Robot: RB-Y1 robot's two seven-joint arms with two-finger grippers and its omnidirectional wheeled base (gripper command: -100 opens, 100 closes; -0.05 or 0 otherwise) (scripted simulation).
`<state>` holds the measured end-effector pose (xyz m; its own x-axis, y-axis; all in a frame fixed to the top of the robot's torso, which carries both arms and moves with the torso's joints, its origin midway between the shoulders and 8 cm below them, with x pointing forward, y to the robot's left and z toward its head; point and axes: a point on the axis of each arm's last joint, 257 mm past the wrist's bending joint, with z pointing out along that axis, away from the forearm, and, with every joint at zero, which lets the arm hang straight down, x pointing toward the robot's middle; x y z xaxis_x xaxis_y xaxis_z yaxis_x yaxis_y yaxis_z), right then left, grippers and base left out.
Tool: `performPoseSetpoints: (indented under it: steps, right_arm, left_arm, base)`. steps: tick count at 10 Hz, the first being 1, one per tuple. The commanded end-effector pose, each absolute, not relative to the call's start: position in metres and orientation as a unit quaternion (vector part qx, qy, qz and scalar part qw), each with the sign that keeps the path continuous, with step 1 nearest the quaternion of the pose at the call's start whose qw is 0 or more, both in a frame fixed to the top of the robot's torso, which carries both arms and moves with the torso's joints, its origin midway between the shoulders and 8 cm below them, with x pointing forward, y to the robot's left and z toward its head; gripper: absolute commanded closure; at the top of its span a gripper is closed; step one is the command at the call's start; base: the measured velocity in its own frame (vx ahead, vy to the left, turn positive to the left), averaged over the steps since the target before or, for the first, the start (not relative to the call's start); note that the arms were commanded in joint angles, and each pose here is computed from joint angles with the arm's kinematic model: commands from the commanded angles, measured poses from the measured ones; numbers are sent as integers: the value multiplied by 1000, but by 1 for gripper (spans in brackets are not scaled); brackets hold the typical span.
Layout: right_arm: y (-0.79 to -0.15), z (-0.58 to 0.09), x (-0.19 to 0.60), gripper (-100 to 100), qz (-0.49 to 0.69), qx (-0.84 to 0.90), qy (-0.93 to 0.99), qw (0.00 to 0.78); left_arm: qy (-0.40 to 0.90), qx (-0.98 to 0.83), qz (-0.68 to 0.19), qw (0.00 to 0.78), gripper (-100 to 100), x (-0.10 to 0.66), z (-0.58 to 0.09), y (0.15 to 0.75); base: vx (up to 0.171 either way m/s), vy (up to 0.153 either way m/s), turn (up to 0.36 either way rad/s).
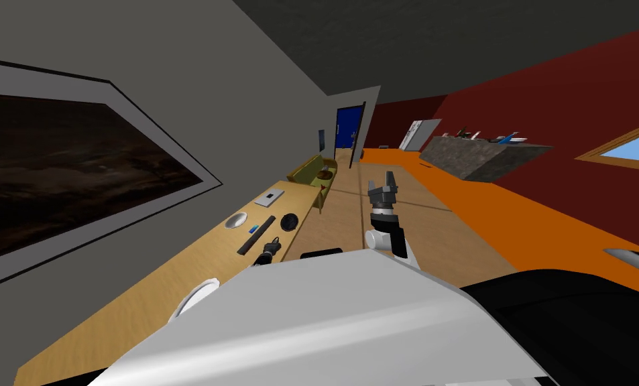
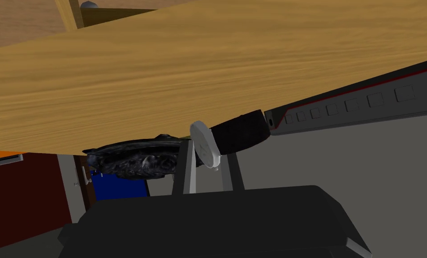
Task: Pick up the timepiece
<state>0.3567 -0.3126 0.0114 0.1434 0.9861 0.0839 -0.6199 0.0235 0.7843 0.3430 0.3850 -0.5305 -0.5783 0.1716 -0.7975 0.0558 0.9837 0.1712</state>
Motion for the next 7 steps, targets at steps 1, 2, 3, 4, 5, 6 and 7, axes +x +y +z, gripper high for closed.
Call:
performPoseSetpoints:
  steps: [1,2,3,4,5,6,7]
  right_arm:
    - [-313,11,357,0,602,355,258,667]
    - [-313,11,357,0,602,355,258,667]
    - [-313,11,357,0,602,355,258,667]
    - [-313,11,357,0,602,355,258,667]
    - [-313,11,357,0,602,355,258,667]
    - [-313,11,357,0,602,355,258,667]
    - [-313,11,357,0,602,355,258,667]
  left_arm:
    - [886,73,63,454,100,346,-531,383]
    - [885,71,55,457,100,352,-528,382]
    - [885,81,58,454,100,351,-529,381]
    - [884,80,51,457,100,358,-527,380]
    - [885,90,54,454,100,357,-528,379]
    - [884,88,47,457,100,363,-526,377]
    - [884,98,50,454,100,362,-527,377]
  base:
    - [-5,-18,67]
    - [-4,-25,106]
    - [-3,-25,70]
    - [-6,-25,137]
    - [-5,-20,69]
    - [-7,-19,118]
    - [-4,-20,63]
